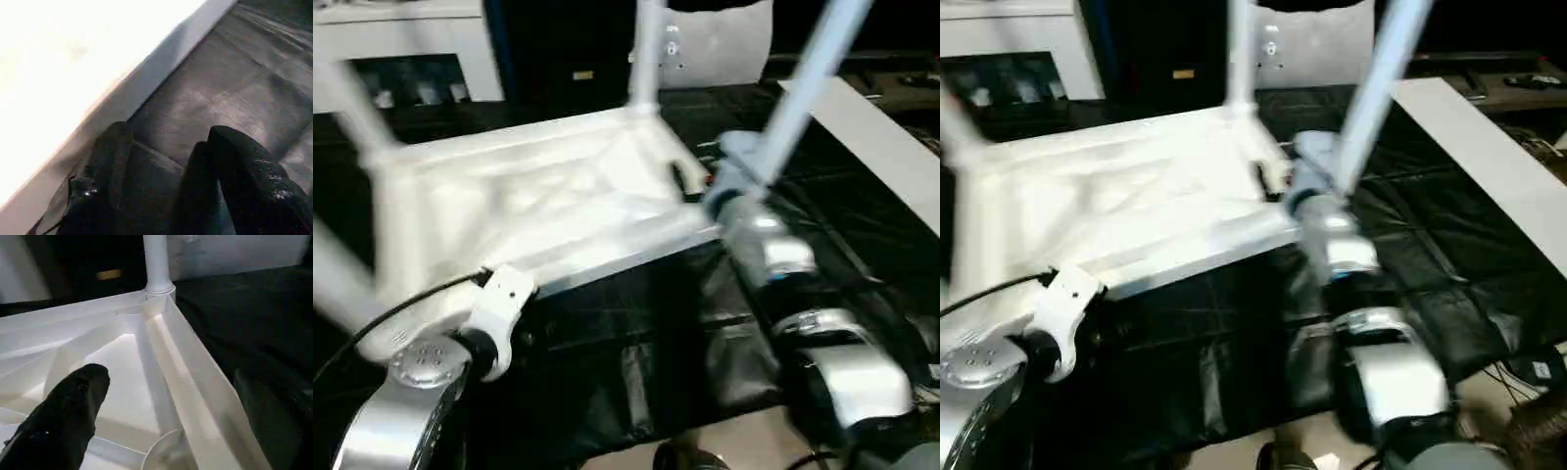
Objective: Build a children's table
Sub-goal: Rotate leg to tighten, then rotate table base
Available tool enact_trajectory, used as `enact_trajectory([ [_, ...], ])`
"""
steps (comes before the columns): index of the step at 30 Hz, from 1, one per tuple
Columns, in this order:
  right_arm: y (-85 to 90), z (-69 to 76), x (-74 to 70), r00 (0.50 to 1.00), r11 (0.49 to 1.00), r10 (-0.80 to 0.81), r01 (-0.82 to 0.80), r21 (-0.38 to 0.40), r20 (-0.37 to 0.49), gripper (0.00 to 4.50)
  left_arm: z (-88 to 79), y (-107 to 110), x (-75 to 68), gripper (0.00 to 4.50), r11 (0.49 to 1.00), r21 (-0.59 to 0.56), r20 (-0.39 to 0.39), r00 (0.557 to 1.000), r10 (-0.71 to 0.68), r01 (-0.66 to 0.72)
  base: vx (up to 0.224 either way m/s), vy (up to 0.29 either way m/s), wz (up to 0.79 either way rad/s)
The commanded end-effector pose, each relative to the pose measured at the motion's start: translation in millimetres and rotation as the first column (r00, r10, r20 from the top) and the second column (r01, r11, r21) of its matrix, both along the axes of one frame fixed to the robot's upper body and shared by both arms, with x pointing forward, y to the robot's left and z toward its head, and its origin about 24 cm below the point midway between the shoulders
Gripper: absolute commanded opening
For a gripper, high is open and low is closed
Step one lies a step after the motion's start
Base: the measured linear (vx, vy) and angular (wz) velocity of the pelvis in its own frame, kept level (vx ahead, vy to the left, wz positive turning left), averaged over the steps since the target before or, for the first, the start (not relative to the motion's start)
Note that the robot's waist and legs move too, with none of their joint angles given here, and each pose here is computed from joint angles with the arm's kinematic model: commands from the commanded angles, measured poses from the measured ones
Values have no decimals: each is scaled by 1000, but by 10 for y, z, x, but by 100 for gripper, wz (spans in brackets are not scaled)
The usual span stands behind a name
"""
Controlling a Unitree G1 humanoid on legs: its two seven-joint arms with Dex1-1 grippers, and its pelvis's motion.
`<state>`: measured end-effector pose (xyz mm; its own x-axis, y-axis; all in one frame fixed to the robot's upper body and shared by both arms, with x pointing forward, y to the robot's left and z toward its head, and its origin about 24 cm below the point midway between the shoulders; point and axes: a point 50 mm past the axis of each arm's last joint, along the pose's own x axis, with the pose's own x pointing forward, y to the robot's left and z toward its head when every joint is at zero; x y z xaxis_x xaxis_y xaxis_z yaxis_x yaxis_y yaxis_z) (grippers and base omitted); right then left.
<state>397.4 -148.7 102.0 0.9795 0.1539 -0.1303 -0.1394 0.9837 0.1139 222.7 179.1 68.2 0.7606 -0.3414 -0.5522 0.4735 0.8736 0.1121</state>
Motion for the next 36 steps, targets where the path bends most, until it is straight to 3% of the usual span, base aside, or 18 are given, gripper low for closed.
enact_trajectory([
  [1, -288, 137, 18, 996, 999, -27, 30, -32, 83, 450, 83, 54, 95, 317, 998, 30, 97, 993, 60, -64, 0, 0, 0],
  [3, -280, 159, 11, 995, 1000, 19, -18, -10, 97, 450, 91, 34, 100, 317, 997, 7, 120, 990, 73, -75, 0, 0, 0],
  [4, -253, 177, -9, 989, 996, 83, -84, 2, 123, 450, 113, 7, 94, 317, 995, -39, 169, 981, 97, -92, 0, 0, 0],
  [8, -146, 131, -111, 969, 981, 194, -193, -25, 154, 450, 139, 10, 7, 317, 980, -123, 230, 956, 183, -158, 0, 0, 0],
  [9, -45, 59, -248, 943, 954, 298, -293, -54, 148, 450, 153, 37, -100, 317, 960, -178, 263, 929, 259, -217, 0, 0, 0],
  [12, 20, 0, -362, 921, 929, 371, -368, -51, 118, 450, 170, 69, -176, 317, 939, -219, 294, 900, 322, -265, 0, 0, 0],
  [17, 234, -88, -784, 800, 808, 589, -585, -70, 115, 450, 176, 196, -464, 326, 892, -193, 381, 807, 451, -408, 0, 0, 0],
  [18, 273, -112, -874, 776, 784, 621, -618, -67, 106, 450, 173, 200, -537, 357, 881, -192, 389, 791, 473, -432, 0, 0, 0],
  [20, 333, -137, -1021, 734, 741, 672, -669, -67, 98, 450, 162, 188, -656, 363, 859, -211, 391, 765, 511, -466, 0, 0, 0],
  [23, 374, -160, -1167, 722, 725, 688, -687, -38, 73, 450, 151, 246, -770, 367, 803, -207, 411, 695, 590, -559, 0, 0, 0],
  [24, 394, -177, -1228, 719, 721, 693, -692, -34, 58, 450, 151, 307, -772, 397, 775, -213, 428, 657, 621, -595, 0, 0, 0],
  [27, 396, -189, -1245, 725, 726, 687, -687, -35, 49, 450, 151, 341, -740, 412, 777, -212, 437, 654, 618, -593, 0, 0, 0],
  [28, 386, -212, -1272, 748, 748, 664, -663, -34, 26, 450, 179, 432, -643, 412, 794, -202, 480, 649, 590, -573, 0, 0, 0],
  [29, 386, -212, -1272, 748, 748, 664, -663, -34, 26, 450, 179, 432, -643, 428, 794, -202, 480, 649, 590, -573, 0, 0, 0],
  [30, 367, -258, -1286, 773, 773, 634, -634, -27, -10, 450, 237, 500, -519, 441, 828, -205, 514, 662, 545, -522, 0, 0, 0],
  [31, 365, -263, -1288, 776, 775, 631, -631, -27, -14, 450, 244, 506, -507, 447, 831, -205, 518, 663, 540, -517, -52, 2, -1],
  [33, 358, -319, -1324, 789, 790, 611, -613, -28, -58, 450, 302, 557, -340, 449, 876, -214, 534, 699, 476, -433, 0, 0, 0],
  [36, 337, -366, -1318, 810, 810, 578, -584, -54, -95, 450, 310, 633, -211, 449, 886, -218, 520, 719, 460, -409, 0, 0, 0],
])
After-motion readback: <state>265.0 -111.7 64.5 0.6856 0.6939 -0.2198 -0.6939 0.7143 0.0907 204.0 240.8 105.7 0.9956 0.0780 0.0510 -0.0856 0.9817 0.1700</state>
